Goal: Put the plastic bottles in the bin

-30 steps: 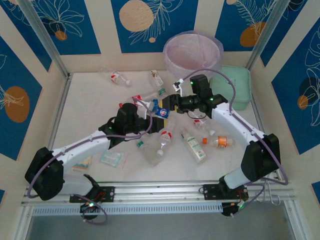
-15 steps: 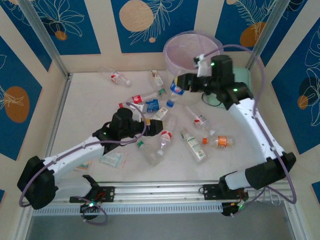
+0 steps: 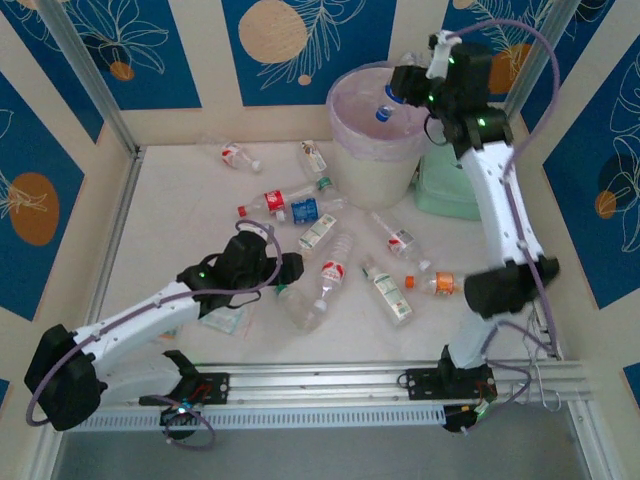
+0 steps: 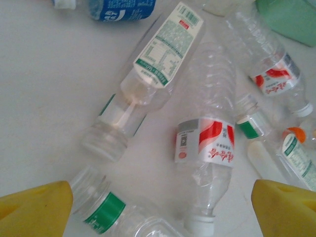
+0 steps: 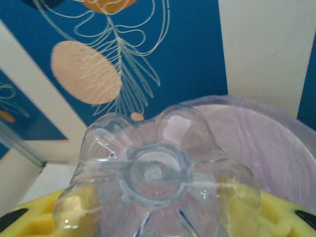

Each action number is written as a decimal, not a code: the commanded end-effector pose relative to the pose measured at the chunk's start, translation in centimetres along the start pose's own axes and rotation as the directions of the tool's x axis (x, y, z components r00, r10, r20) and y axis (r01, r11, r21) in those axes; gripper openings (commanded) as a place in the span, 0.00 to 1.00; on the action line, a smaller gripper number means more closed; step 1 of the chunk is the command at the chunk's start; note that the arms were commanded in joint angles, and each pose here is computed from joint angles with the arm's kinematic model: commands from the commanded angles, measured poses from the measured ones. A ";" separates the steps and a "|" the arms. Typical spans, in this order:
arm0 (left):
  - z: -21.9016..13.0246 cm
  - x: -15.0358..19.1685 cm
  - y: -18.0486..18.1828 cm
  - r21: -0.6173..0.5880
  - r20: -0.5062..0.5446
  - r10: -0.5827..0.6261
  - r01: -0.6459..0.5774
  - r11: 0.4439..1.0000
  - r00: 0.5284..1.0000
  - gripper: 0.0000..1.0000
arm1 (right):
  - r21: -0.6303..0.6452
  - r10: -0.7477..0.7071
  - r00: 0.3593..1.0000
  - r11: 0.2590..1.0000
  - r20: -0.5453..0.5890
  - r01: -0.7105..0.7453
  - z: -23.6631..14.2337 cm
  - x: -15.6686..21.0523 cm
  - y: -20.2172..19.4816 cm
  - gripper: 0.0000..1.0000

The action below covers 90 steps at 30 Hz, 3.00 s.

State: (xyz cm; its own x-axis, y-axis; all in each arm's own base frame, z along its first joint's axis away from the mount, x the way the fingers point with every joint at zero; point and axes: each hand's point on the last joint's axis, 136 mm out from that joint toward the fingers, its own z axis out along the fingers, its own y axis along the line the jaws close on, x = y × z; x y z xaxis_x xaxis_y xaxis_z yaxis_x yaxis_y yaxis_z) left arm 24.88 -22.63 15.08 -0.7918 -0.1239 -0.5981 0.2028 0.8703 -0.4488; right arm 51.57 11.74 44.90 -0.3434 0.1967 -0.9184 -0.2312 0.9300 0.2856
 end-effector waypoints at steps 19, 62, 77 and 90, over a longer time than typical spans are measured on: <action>-3.8 0.9 2.6 -0.095 0.029 -0.013 0.015 0.995 0.999 0.91 | 0.105 0.003 0.862 0.993 -0.507 0.058 14.1 19.1 -3.5 0.15; 1.3 11.7 -3.3 -0.324 0.014 -0.558 0.531 0.783 0.830 0.97 | -0.100 0.044 0.922 0.991 -0.384 -0.089 -13.4 12.6 1.1 0.99; 4.1 14.6 -0.9 -0.445 0.033 -0.602 0.551 0.706 0.798 0.80 | -0.144 0.027 0.899 0.985 -0.438 -0.099 -15.5 16.1 1.3 0.99; 1.9 12.9 0.1 -0.462 0.081 -0.562 0.531 0.710 0.823 0.53 | -0.214 0.026 0.888 0.967 -0.458 -0.139 -16.5 17.4 2.5 0.98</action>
State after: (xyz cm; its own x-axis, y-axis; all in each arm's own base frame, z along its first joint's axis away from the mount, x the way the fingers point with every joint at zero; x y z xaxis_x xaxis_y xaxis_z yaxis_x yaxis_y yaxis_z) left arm 15.41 -26.93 4.75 -0.7384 -0.6308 -0.2384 -0.5391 0.7645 -0.3533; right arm 31.52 11.58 33.35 -0.7416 0.0733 -0.6669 -0.3104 0.8437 0.4380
